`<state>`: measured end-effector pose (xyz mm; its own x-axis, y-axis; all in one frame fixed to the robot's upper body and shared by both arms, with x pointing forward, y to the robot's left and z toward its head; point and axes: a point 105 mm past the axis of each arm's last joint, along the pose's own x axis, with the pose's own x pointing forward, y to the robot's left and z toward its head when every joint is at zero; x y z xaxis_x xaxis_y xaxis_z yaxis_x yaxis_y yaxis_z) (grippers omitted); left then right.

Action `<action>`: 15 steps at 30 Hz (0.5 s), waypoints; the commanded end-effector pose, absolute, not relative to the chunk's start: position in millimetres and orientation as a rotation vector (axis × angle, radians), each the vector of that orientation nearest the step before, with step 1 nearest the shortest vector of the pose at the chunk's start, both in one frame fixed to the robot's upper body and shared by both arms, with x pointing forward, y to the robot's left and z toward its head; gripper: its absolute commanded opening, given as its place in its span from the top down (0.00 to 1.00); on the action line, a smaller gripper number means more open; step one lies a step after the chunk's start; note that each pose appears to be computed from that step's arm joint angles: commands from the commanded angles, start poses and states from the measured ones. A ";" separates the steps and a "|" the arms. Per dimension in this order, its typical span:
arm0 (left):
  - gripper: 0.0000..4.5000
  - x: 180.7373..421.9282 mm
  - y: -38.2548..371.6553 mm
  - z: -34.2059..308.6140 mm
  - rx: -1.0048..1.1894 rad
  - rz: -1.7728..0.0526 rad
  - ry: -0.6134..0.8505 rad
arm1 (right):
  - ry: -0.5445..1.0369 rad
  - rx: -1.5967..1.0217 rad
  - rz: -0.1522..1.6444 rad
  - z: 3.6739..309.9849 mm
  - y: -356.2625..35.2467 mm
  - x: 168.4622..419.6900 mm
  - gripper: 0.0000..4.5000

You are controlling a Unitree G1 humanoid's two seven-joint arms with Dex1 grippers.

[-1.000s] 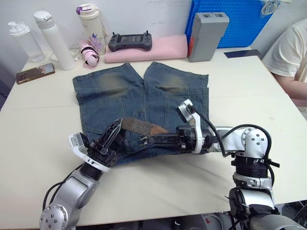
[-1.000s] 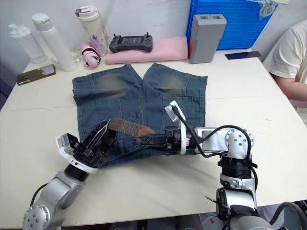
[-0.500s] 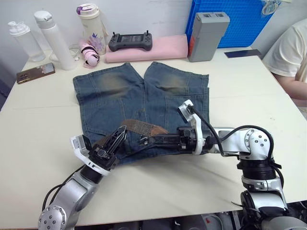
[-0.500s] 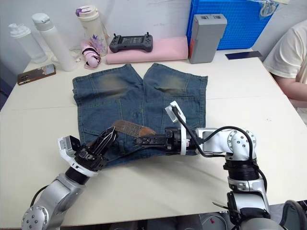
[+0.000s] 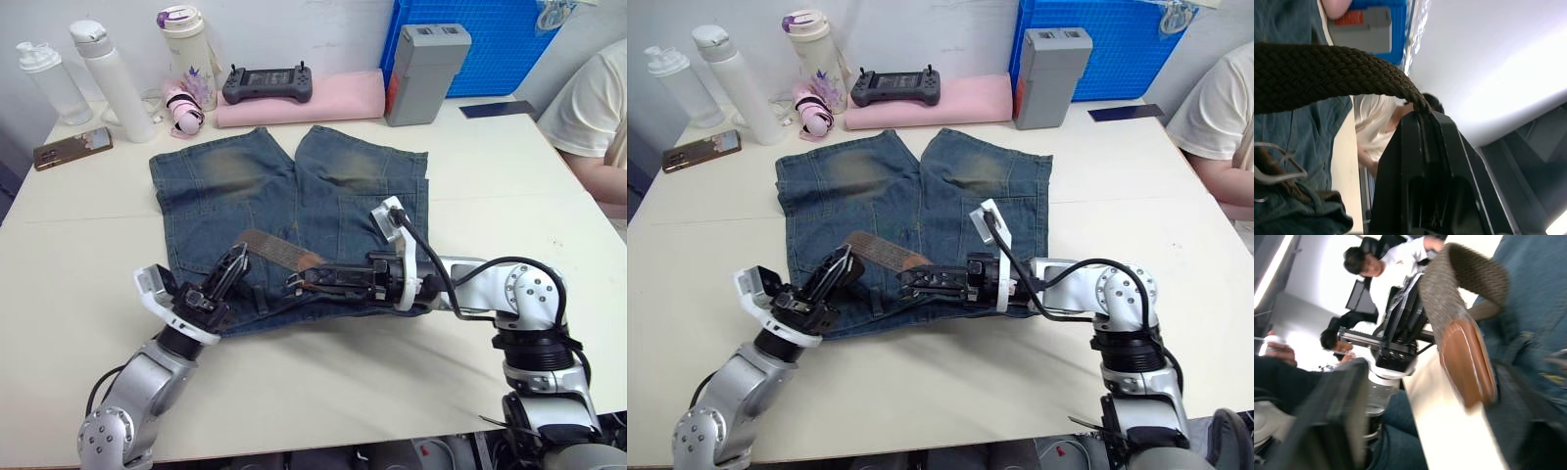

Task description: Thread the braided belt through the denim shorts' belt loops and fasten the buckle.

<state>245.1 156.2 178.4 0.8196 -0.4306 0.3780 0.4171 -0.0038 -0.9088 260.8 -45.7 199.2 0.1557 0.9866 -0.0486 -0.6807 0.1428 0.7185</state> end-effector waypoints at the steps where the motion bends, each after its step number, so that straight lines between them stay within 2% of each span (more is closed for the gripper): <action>1: 1.00 231.1 178.5 191.8 -1.365 -0.575 -0.078 | 0.489 0.471 1.241 205.2 -61.3 263.1 0.01; 3: 1.00 224.1 187.6 189.7 -1.338 -0.518 -0.084 | 0.464 0.310 1.189 196.4 -65.2 263.6 0.01; 6: 1.00 214.2 206.2 176.1 -1.344 -0.396 -0.089 | 0.377 0.213 1.182 195.8 -64.7 264.0 0.01; 10: 1.00 207.4 215.5 162.3 -1.322 -0.330 -0.038 | 0.265 0.136 1.164 195.1 -64.1 266.6 0.01; 15: 1.00 200.6 227.3 147.1 -1.327 -0.222 -0.015 | 0.136 -0.093 1.099 186.3 -67.6 274.2 0.01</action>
